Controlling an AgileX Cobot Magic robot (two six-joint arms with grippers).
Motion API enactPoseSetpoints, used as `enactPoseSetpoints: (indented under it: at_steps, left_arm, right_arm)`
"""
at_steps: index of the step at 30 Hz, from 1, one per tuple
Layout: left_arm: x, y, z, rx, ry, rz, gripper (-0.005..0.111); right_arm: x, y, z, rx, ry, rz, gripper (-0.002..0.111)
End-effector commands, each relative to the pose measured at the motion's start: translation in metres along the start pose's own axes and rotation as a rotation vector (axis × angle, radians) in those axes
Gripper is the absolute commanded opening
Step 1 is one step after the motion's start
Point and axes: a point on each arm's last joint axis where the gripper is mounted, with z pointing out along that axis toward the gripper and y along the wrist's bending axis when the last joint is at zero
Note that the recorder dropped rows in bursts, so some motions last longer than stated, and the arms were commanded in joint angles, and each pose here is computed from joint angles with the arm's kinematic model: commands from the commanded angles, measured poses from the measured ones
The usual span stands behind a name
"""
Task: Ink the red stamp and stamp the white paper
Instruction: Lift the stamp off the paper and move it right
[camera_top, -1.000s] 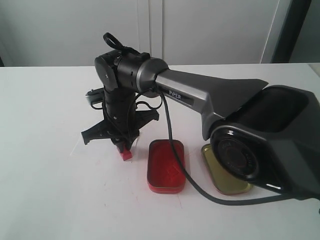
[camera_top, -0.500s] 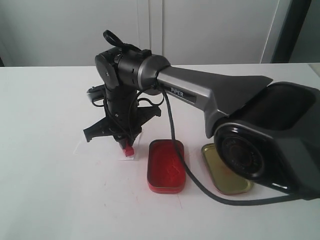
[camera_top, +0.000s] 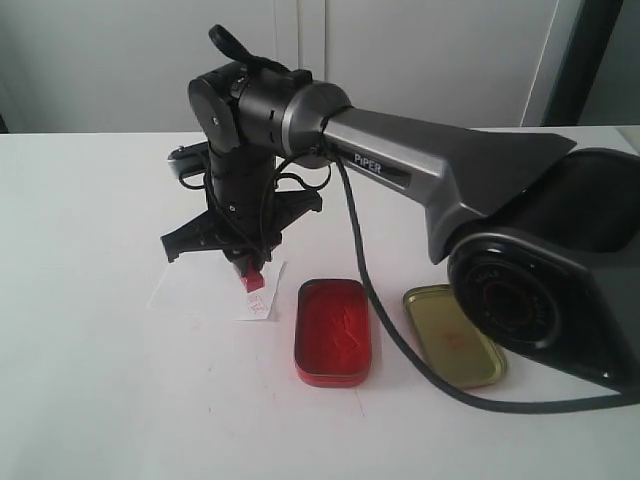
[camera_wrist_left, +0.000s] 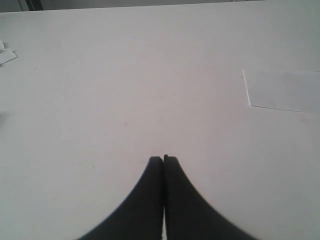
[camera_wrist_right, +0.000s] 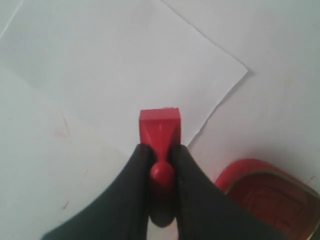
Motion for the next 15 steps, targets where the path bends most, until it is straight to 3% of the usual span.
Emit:
enactPoseSetpoints:
  at_steps: [1,15]
  left_arm:
    - [0.0008,0.0000,0.0002,0.000,-0.005,-0.004,0.000]
    - [0.0008,0.0000,0.0002,0.000,-0.005,-0.004,0.000]
  right_arm:
    - [-0.0012,-0.0020,-0.0178,-0.001,-0.033,-0.017,0.000]
    - [-0.0018,-0.0026,-0.0267,-0.003,-0.051,-0.017,0.000]
